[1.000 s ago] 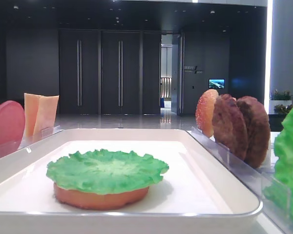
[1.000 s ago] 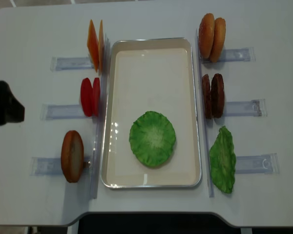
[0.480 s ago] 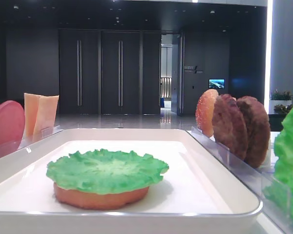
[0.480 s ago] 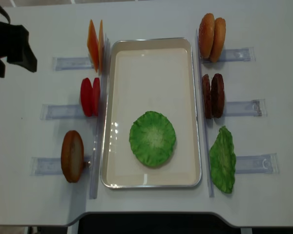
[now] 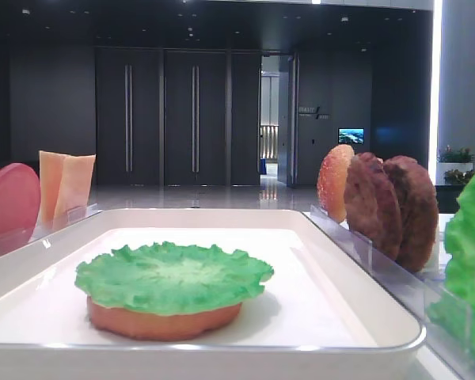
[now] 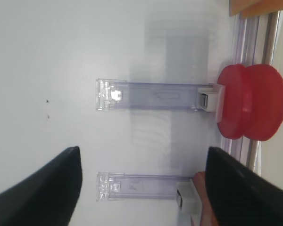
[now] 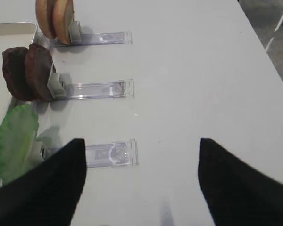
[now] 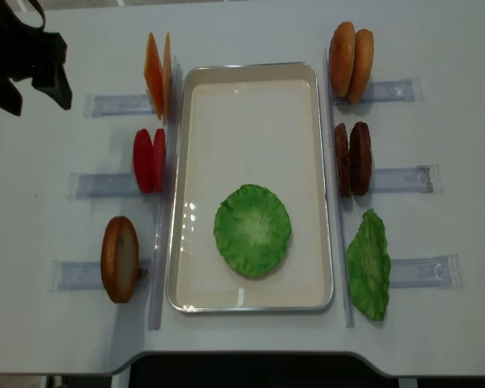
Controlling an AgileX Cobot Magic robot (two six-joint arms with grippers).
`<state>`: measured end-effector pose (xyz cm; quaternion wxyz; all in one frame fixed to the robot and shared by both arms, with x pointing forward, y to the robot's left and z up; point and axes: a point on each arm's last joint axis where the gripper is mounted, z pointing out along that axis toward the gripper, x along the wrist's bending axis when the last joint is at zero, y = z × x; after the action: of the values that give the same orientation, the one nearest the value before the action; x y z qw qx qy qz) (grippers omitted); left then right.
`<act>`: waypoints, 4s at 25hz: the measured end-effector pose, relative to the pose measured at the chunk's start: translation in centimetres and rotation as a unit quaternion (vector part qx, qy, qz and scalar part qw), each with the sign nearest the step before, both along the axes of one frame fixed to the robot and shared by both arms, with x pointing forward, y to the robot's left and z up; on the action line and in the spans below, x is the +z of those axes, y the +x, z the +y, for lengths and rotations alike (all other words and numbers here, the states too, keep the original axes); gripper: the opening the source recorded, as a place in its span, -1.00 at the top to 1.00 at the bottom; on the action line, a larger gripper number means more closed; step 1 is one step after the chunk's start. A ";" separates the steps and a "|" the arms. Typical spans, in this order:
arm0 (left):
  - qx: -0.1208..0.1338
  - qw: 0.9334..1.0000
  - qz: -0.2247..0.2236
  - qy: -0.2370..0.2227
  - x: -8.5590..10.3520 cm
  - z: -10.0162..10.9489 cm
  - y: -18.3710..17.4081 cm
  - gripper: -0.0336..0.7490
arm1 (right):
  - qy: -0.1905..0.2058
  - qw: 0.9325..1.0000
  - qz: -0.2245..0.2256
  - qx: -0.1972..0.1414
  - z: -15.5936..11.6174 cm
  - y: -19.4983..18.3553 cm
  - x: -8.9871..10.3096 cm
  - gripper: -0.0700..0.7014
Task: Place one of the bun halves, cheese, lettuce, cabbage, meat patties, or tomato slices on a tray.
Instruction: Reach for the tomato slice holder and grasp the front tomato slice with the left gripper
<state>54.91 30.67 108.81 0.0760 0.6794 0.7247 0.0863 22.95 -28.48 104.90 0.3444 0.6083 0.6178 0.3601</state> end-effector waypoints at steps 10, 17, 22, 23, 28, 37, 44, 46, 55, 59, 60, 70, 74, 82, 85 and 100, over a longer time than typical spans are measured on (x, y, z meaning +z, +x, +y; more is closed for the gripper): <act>-0.019 1.000 0.000 0.013 -0.3 -4.7 0.0 -0.68 | 0.000 1.000 0.000 0.000 0.0 0.0 0.0 -0.42; -0.027 0.999 0.013 0.014 -1.5 -9.3 -0.1 -0.68 | 0.000 1.000 0.000 0.000 0.0 0.0 0.0 -0.42; -0.030 0.999 0.028 0.021 -2.8 -11.8 -0.1 -0.68 | 0.000 1.000 0.000 0.000 0.0 0.0 0.0 -0.42; -0.030 0.999 0.031 0.022 -3.1 -12.1 -0.1 -0.68 | 0.000 1.000 0.000 0.000 0.0 0.0 0.0 -0.42; -0.025 0.999 0.037 0.023 -4.4 -13.6 0.1 -0.68 | 0.000 1.000 0.000 0.000 0.0 0.0 0.0 -0.42; -0.015 0.999 0.039 0.023 -6.4 -14.2 1.4 -0.68 | 0.000 1.000 0.000 0.000 0.0 0.0 0.0 -0.42; -0.018 0.999 0.033 0.021 -7.6 -14.6 2.1 -0.68 | 0.000 1.000 0.000 0.000 0.0 0.0 0.0 -0.42; -0.019 0.999 0.036 0.022 -8.0 -14.7 2.3 -0.68 | 0.000 1.000 0.000 0.000 0.0 0.0 0.0 -0.42; -0.019 0.999 0.042 0.020 -9.4 -15.1 3.0 -0.68 | 0.000 1.000 0.000 0.000 0.0 0.0 0.0 -0.42; -0.020 0.999 0.038 0.017 -9.6 -15.2 3.2 -0.68 | 0.000 1.000 0.000 0.000 0.0 0.0 0.0 -0.42; -0.020 0.999 0.040 0.018 -9.8 -15.3 3.3 -0.68 | 0.000 1.000 0.000 0.000 0.0 0.0 0.0 -0.42; -0.018 0.998 0.058 0.020 -11.2 -15.5 3.6 -0.60 | 0.000 1.000 0.000 0.000 0.0 0.0 0.0 -0.42; -0.022 0.998 0.060 0.021 -11.4 -15.5 3.6 -0.47 | 0.000 1.000 0.000 0.000 0.0 0.0 0.0 -0.42; -0.029 0.997 0.061 0.027 -11.4 -15.4 3.6 -0.18 | 0.000 1.000 0.000 0.000 0.0 0.0 0.0 -0.42; -0.030 0.997 0.062 0.031 -11.4 -15.3 3.6 -0.10 | 0.000 1.000 0.000 0.000 0.0 0.0 0.0 -0.42; -0.032 0.993 0.094 0.071 -11.4 -14.6 3.0 0.42 | 0.000 1.000 0.000 0.000 0.0 0.0 0.0 -0.42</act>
<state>57.95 16.04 97.43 -0.0377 0.7109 0.6987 0.0707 22.96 -28.48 104.88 0.3441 0.6085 0.6178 0.3601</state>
